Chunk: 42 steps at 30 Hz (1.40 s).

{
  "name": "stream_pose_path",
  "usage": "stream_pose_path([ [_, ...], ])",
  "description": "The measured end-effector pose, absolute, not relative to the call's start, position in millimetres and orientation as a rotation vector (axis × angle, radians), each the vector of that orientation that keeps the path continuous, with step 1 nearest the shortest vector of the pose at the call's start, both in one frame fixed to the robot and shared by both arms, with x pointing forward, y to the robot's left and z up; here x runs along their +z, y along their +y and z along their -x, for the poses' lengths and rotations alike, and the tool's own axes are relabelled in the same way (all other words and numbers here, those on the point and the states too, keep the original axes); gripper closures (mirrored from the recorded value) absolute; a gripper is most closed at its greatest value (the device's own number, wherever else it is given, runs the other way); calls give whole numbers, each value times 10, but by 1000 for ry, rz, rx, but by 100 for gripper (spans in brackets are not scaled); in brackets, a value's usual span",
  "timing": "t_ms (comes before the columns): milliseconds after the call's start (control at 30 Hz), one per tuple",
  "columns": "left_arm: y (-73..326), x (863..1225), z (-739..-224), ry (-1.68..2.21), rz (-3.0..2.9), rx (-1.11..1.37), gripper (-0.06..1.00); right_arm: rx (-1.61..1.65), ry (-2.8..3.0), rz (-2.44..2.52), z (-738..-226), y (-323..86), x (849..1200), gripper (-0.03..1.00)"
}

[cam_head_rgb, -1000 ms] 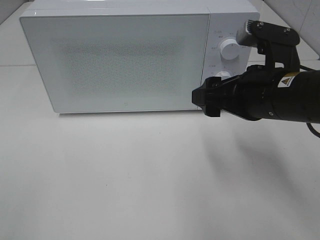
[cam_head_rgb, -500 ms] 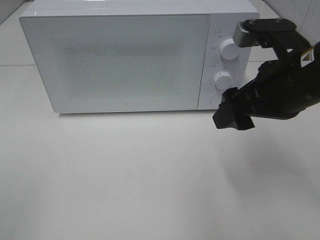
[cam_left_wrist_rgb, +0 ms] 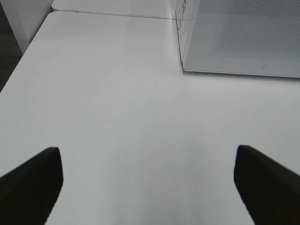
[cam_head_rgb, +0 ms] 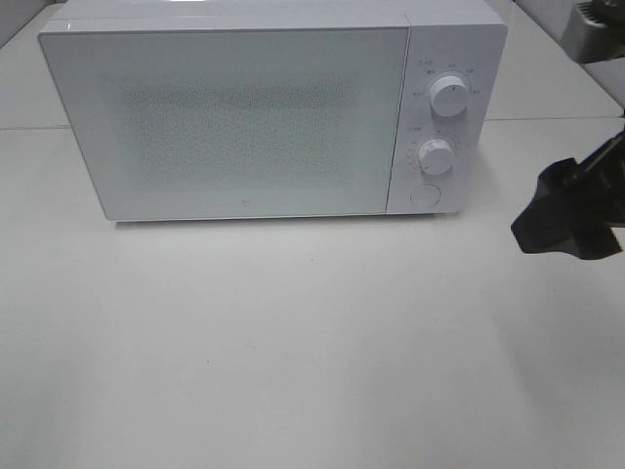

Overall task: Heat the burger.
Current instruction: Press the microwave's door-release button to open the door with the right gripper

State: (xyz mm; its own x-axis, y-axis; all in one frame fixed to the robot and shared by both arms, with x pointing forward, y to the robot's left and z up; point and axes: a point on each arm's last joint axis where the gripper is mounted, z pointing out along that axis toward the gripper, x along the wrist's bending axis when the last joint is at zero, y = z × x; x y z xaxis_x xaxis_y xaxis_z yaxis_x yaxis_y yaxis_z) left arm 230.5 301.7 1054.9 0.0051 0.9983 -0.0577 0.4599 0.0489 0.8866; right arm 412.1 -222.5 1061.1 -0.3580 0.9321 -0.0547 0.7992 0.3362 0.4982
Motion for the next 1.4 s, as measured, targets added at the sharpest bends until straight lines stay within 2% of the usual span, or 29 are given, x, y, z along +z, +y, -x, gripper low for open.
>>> stream_pose_path([
  [200, 3017, 10549, -2305, 1561, -1515, 889, 4, 650, 2187, -1481, -3832, -2401, 10824, 21],
  [433, 3017, 10549, -2305, 1561, -1515, 889, 4, 771, 2054, -1446, -3354, -2679, 10780, 20],
  [767, 3017, 10549, -2305, 1561, -1515, 889, 4, 925, 1741, -1541, -2932, -2956, 10810, 18],
  [1000, 3017, 10549, -2305, 1561, -1515, 889, 4, 929, 1567, -1609, -2630, -3061, 10659, 19],
  [1400, 3017, 10549, -2305, 1561, -1515, 889, 4, 893, 1450, -1668, -2397, -3097, 10514, 21],
])
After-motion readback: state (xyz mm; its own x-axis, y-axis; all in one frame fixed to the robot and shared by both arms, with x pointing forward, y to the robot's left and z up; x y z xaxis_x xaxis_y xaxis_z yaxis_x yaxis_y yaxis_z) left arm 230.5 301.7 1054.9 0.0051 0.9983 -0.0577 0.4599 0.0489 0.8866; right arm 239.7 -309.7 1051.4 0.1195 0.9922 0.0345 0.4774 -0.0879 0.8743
